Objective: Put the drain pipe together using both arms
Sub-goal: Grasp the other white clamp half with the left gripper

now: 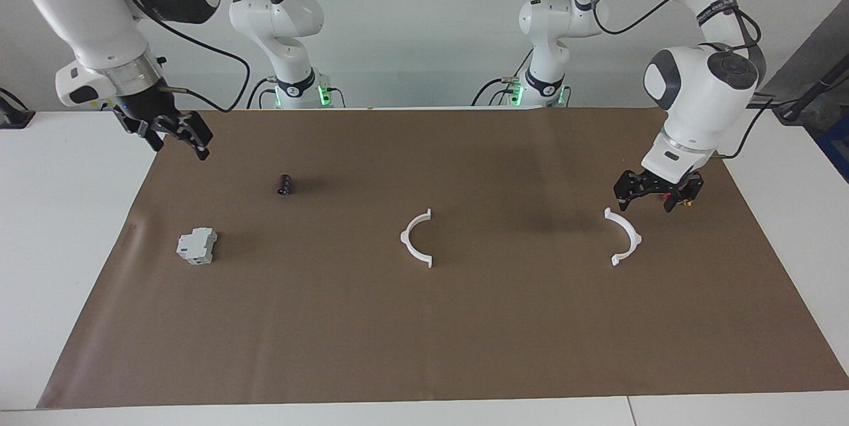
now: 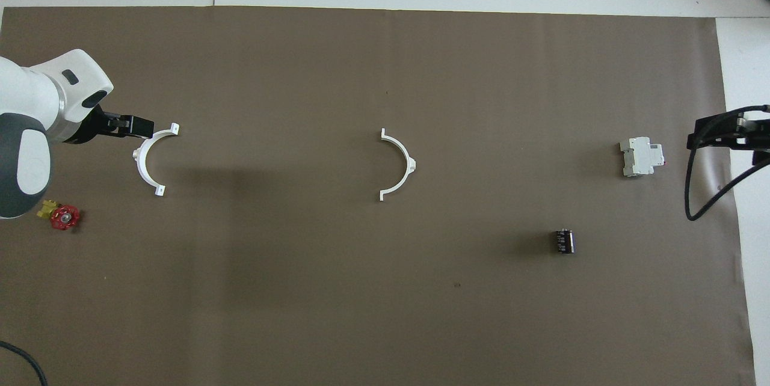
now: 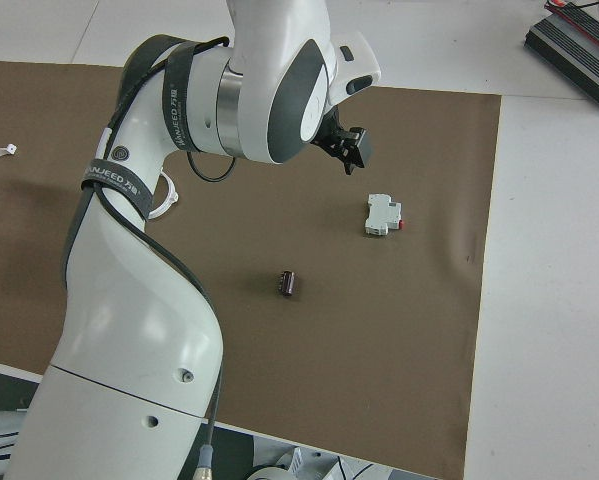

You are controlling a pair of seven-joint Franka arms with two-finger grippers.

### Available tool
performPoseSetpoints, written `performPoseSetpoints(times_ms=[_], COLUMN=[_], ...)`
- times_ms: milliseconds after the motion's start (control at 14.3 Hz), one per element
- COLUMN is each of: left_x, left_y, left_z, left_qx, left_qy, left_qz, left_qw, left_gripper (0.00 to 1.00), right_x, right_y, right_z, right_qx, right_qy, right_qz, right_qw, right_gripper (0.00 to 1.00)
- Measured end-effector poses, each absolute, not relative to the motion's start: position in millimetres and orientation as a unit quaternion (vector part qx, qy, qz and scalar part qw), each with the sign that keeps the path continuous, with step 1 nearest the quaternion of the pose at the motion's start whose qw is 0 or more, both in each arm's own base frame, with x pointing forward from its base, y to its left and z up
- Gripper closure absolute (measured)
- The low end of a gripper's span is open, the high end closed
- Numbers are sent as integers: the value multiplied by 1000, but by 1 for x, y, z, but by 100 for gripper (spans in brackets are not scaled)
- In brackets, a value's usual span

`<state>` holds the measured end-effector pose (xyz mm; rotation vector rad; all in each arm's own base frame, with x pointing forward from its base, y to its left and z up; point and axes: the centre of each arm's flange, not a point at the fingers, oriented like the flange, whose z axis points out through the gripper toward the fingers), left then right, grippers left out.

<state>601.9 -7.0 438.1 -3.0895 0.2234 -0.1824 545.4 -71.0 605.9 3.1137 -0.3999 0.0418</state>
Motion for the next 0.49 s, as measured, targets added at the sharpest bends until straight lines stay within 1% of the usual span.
performPoseSetpoints(times_ms=[140, 488], left_x=[602, 610], left_y=[6, 38], left_z=[413, 367], left_qx=[-995, -996], left_qy=[84, 78], left_qz=[-56, -47], left_qw=[21, 25], left_gripper=[0, 0], right_x=[540, 543], right_y=[-77, -64], right_z=[626, 620], right_qx=[993, 994], right_qy=[-119, -108], right_qz=[13, 6], right_qw=[1, 0], right_gripper=[0, 0])
